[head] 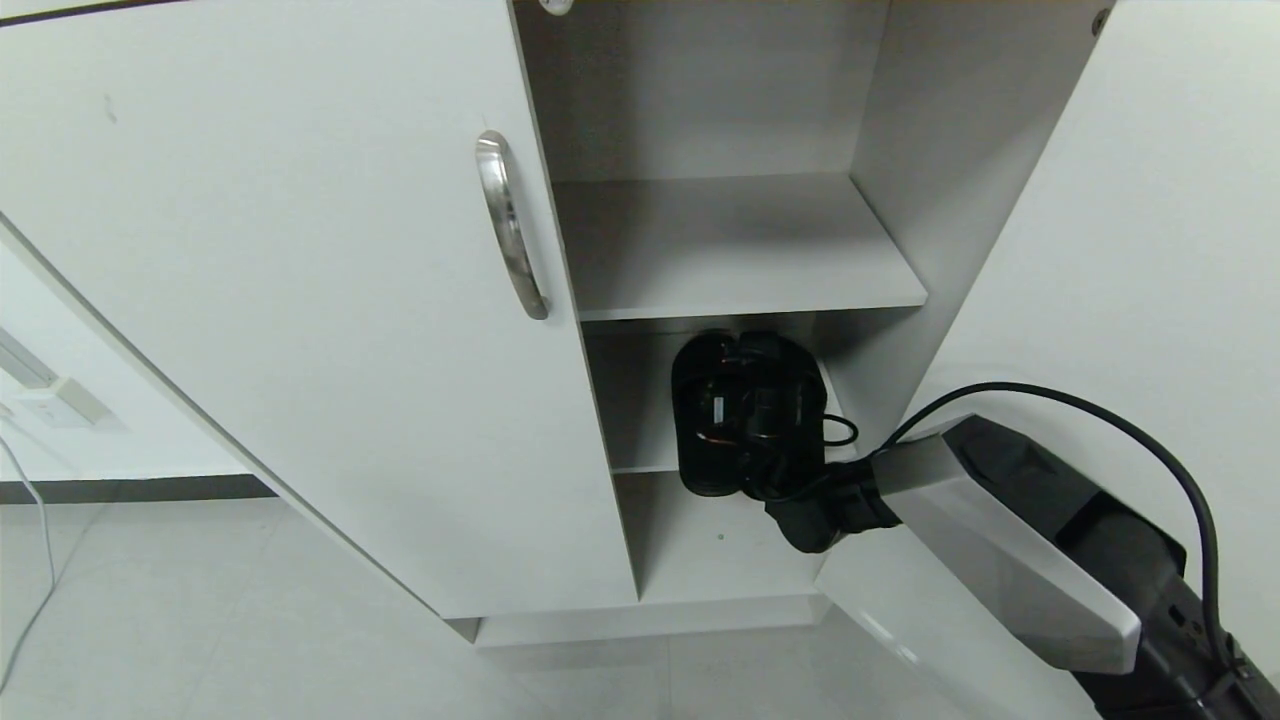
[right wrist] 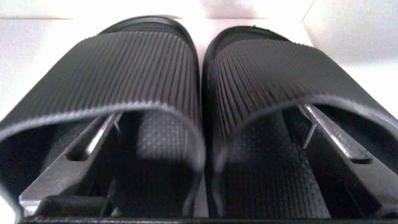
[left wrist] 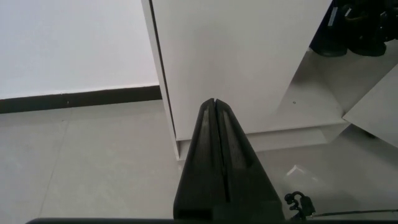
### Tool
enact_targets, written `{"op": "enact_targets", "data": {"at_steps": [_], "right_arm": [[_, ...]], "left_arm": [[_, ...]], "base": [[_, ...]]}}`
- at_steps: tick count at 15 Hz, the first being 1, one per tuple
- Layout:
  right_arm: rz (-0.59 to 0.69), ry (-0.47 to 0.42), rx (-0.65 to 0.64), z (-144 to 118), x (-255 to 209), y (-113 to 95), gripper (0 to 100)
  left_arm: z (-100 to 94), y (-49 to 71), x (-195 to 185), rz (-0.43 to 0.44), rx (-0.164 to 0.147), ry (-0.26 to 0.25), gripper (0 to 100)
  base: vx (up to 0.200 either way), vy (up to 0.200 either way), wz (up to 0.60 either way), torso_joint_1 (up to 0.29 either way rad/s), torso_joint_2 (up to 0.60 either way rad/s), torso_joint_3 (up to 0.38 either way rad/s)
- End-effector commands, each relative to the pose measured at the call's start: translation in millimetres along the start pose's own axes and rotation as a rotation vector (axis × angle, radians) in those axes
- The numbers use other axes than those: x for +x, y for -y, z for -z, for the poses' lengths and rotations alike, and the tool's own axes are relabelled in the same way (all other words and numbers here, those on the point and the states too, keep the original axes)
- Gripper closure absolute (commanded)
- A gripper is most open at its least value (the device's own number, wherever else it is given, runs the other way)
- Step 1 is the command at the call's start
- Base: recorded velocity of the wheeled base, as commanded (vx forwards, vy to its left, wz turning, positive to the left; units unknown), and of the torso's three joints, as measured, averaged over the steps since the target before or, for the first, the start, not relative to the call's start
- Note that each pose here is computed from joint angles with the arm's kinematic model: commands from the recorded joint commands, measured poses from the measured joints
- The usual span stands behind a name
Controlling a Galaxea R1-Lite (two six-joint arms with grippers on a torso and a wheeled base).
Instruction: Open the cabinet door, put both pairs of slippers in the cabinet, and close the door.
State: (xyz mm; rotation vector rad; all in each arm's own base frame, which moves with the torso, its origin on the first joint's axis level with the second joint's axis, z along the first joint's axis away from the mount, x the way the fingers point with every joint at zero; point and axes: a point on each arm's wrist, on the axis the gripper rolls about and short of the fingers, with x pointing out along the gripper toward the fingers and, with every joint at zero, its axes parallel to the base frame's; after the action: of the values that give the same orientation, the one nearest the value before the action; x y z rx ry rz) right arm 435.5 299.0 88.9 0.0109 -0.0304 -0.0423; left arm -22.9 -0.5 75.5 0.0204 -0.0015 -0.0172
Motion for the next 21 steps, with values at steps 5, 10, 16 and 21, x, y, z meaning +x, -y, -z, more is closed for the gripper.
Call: {"op": "enact_targets", "data": {"at_steps": [5,10,16,21], "right_arm": [[-0.036,0.010,0.010,-16.1,-44.5,12.2,0],[-0.148,0.011,0.016,-18.2,-126.6,21.7,0],[-0.192,0.005,0.018,-10.9,-160.3,33.3,0],[-0.192,0.011,0.023,-14.9,-163.7,37.4,0]], "left_arm": [[0.0,0.0,0.1,0.000,0.001,-0.001,100],[0.0,0.0,0.1,0.000,0.001,-0.001,100],[0.0,0.1,0.1,0.004,0.003,-0.001,100],[0.0,0.1,0.1,0.004,0.003,-0.001,100]], "base": [[0.000,0.000,0.00,0.000,0.00,0.000],[0.000,0.000,0.00,0.000,0.00,0.000],[0.000,0.000,0.00,0.000,0.00,0.000],[-0.120,0.000,0.00,0.001,0.00,0.003]]}}
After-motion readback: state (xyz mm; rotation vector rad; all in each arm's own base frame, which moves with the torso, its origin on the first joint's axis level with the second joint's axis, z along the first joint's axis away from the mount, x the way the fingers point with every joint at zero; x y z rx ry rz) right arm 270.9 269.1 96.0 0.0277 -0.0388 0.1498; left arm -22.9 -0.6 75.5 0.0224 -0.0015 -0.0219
